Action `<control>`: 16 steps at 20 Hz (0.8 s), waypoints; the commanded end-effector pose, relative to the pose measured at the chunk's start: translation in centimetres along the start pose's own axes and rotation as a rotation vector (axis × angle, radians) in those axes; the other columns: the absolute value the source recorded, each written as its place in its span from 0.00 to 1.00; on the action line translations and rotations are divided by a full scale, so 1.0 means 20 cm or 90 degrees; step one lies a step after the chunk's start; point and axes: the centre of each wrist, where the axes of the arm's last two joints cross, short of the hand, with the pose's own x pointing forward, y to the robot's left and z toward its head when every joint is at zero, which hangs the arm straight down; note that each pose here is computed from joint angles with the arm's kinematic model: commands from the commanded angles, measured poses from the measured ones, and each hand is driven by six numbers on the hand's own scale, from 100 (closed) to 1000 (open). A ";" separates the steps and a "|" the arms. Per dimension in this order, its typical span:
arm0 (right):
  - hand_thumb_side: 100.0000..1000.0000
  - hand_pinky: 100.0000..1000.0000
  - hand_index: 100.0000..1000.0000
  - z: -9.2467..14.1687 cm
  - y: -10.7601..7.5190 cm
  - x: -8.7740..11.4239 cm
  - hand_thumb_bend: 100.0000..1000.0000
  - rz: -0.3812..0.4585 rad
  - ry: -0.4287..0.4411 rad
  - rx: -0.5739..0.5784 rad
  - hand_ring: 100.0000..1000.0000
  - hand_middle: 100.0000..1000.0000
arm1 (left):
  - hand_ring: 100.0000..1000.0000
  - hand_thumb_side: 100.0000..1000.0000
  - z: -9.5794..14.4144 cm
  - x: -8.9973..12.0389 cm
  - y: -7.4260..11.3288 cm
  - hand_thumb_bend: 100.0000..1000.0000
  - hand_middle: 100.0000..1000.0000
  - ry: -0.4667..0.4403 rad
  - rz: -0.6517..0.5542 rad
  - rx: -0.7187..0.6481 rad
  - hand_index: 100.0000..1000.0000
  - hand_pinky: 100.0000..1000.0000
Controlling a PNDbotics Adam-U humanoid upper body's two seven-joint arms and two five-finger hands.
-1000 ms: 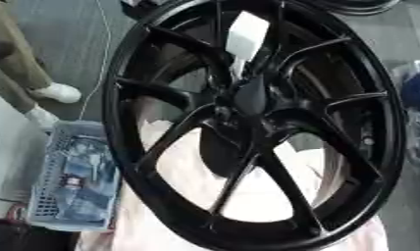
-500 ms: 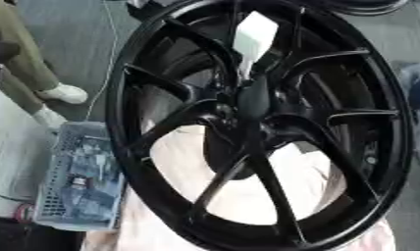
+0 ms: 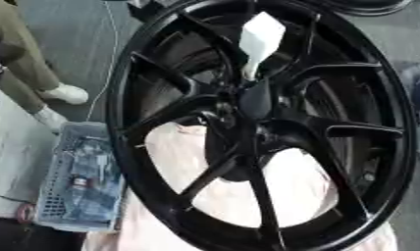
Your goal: Pull the pin out of the wheel hub.
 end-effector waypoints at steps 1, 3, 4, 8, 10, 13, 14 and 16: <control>0.12 0.69 0.92 -0.02 -0.03 0.01 0.06 0.006 -0.014 -0.018 1.00 0.93 | 0.62 0.66 -0.01 0.03 0.00 0.00 0.47 -0.014 -0.008 -0.008 0.71 0.80; 0.11 0.65 0.91 -0.02 -0.03 0.02 0.00 -0.013 -0.029 -0.036 0.98 0.90 | 0.62 0.66 -0.01 0.03 0.00 0.00 0.46 -0.014 -0.008 -0.008 0.71 0.80; 0.13 0.61 0.88 -0.02 -0.03 0.03 0.00 -0.029 -0.040 -0.053 0.94 0.86 | 0.62 0.66 -0.01 0.03 0.00 0.00 0.46 -0.014 -0.008 -0.008 0.71 0.80; 0.30 0.53 0.82 -0.03 0.00 0.06 0.00 -0.138 -0.095 -0.143 0.87 0.79 | 0.62 0.66 -0.01 0.03 0.00 0.00 0.46 -0.014 -0.008 -0.010 0.71 0.80; 0.35 0.51 0.81 -0.03 0.03 0.08 0.00 -0.211 -0.131 -0.189 0.86 0.77 | 0.62 0.66 -0.01 0.03 0.00 0.00 0.46 -0.014 -0.007 -0.011 0.71 0.80; 0.40 0.51 0.79 -0.02 0.08 0.12 0.00 -0.315 -0.201 -0.232 0.85 0.76 | 0.62 0.66 -0.02 0.03 0.00 0.00 0.46 -0.016 -0.005 -0.013 0.71 0.80; 0.38 0.51 0.78 -0.01 0.10 0.12 0.00 -0.338 -0.219 -0.238 0.84 0.75 | 0.62 0.66 -0.02 0.03 0.00 0.00 0.46 -0.017 -0.004 -0.014 0.71 0.80; 0.32 0.51 0.77 0.00 0.14 0.15 0.00 -0.370 -0.270 -0.243 0.84 0.75 | 0.62 0.66 -0.02 0.03 -0.01 0.00 0.46 -0.019 -0.005 -0.016 0.71 0.80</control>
